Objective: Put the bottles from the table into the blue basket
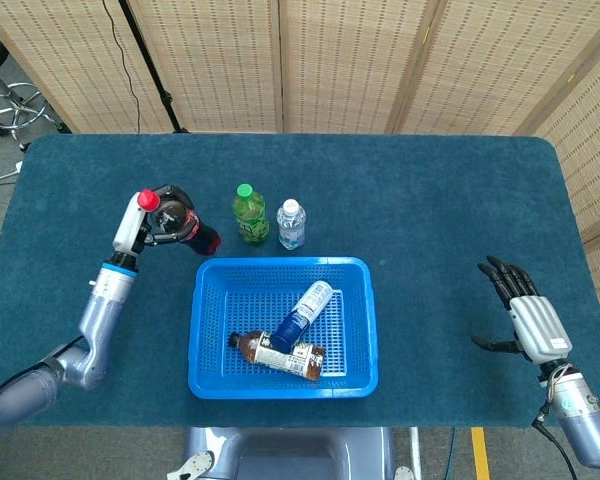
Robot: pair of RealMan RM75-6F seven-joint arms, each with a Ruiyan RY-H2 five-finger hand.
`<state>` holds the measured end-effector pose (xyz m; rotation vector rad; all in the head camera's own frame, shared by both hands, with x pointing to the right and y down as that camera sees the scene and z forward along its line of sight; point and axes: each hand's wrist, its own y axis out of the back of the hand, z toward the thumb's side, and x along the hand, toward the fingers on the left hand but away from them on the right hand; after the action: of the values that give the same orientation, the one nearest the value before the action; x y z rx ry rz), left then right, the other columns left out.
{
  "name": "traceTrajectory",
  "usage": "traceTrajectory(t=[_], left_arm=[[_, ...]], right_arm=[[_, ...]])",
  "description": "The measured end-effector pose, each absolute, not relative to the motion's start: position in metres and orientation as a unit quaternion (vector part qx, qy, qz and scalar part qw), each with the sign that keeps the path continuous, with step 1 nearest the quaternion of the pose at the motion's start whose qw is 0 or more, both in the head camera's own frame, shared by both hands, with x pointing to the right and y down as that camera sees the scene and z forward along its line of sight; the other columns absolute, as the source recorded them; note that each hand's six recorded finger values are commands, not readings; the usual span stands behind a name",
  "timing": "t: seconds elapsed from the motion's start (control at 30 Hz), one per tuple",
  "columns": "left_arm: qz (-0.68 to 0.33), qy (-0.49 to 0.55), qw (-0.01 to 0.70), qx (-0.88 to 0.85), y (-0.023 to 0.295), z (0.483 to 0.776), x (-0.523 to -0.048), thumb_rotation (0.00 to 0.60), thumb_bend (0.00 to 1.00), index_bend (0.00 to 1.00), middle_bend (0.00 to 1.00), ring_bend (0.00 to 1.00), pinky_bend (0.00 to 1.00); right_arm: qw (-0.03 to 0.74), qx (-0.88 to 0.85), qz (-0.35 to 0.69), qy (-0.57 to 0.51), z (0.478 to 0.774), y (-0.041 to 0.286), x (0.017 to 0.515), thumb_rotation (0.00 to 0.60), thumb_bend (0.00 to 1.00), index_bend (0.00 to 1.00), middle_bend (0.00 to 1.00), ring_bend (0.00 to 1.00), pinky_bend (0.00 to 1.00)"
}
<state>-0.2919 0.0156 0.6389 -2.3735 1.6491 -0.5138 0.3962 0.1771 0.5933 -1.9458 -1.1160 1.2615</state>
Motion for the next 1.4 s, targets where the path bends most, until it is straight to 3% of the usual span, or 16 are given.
traceTrajectory(t=[0.23, 0.43, 0.73, 0.8, 0.83, 0.87, 0.93, 0.97, 1.1, 1.4], left_arm=[[-0.112, 0.529, 0.125, -0.832, 0.026, 0.572, -0.284, 0.6, 0.48, 0.68, 0.58, 0.56, 0.55], [-0.095, 0.456, 0.133, -0.875, 0.056, 0.529, -0.266, 0.6, 0.47, 0.68, 0.58, 0.56, 0.55], [-0.143, 0.395, 0.143, -0.896, 0.084, 0.561, -0.23, 0.6, 0.44, 0.66, 0.57, 0.55, 0.55], [-0.159, 0.387, 0.144, -0.897, 0.087, 0.573, -0.225, 0.6, 0.4, 0.56, 0.5, 0.47, 0.53], [-0.167, 0.381, 0.143, -0.898, 0.089, 0.578, -0.223, 0.6, 0.37, 0.45, 0.39, 0.37, 0.47], [-0.175, 0.373, 0.14, -0.9, 0.092, 0.583, -0.22, 0.6, 0.32, 0.29, 0.24, 0.22, 0.35], [-0.192, 0.347, 0.132, -0.908, 0.098, 0.595, -0.214, 0.6, 0.23, 0.07, 0.05, 0.04, 0.13], [-0.199, 0.338, 0.13, -0.911, 0.1, 0.599, -0.213, 0.6, 0.17, 0.01, 0.0, 0.0, 0.04], [-0.226, 0.333, 0.138, -0.905, 0.095, 0.61, -0.215, 0.6, 0.05, 0.0, 0.0, 0.0, 0.0], [-0.206, 0.463, 0.132, -0.852, 0.037, 0.602, -0.246, 0.6, 0.04, 0.0, 0.0, 0.0, 0.0]], right_arm=[[0.283, -0.726, 0.468, -0.417, 0.593, 0.178, 0.391, 0.6, 0.0, 0.0, 0.0, 0.0, 0.04], [0.285, -0.727, 0.466, -0.417, 0.592, 0.179, 0.389, 0.6, 0.0, 0.0, 0.0, 0.0, 0.04], [0.282, -0.723, 0.466, -0.424, 0.59, 0.177, 0.393, 0.6, 0.0, 0.0, 0.0, 0.0, 0.04], [0.282, -0.722, 0.467, -0.426, 0.589, 0.177, 0.395, 0.6, 0.0, 0.0, 0.0, 0.0, 0.04], [0.282, -0.721, 0.468, -0.427, 0.589, 0.176, 0.396, 0.6, 0.0, 0.0, 0.0, 0.0, 0.04], [0.281, -0.72, 0.469, -0.427, 0.59, 0.176, 0.397, 0.6, 0.0, 0.0, 0.0, 0.0, 0.04], [0.279, -0.719, 0.469, -0.429, 0.59, 0.175, 0.399, 0.6, 0.0, 0.0, 0.0, 0.0, 0.04], [0.278, -0.719, 0.47, -0.431, 0.589, 0.174, 0.4, 0.6, 0.0, 0.0, 0.0, 0.0, 0.04], [0.276, -0.717, 0.469, -0.436, 0.588, 0.173, 0.403, 0.6, 0.0, 0.0, 0.0, 0.0, 0.04], [0.271, -0.716, 0.472, -0.437, 0.589, 0.171, 0.406, 0.6, 0.0, 0.0, 0.0, 0.0, 0.04]])
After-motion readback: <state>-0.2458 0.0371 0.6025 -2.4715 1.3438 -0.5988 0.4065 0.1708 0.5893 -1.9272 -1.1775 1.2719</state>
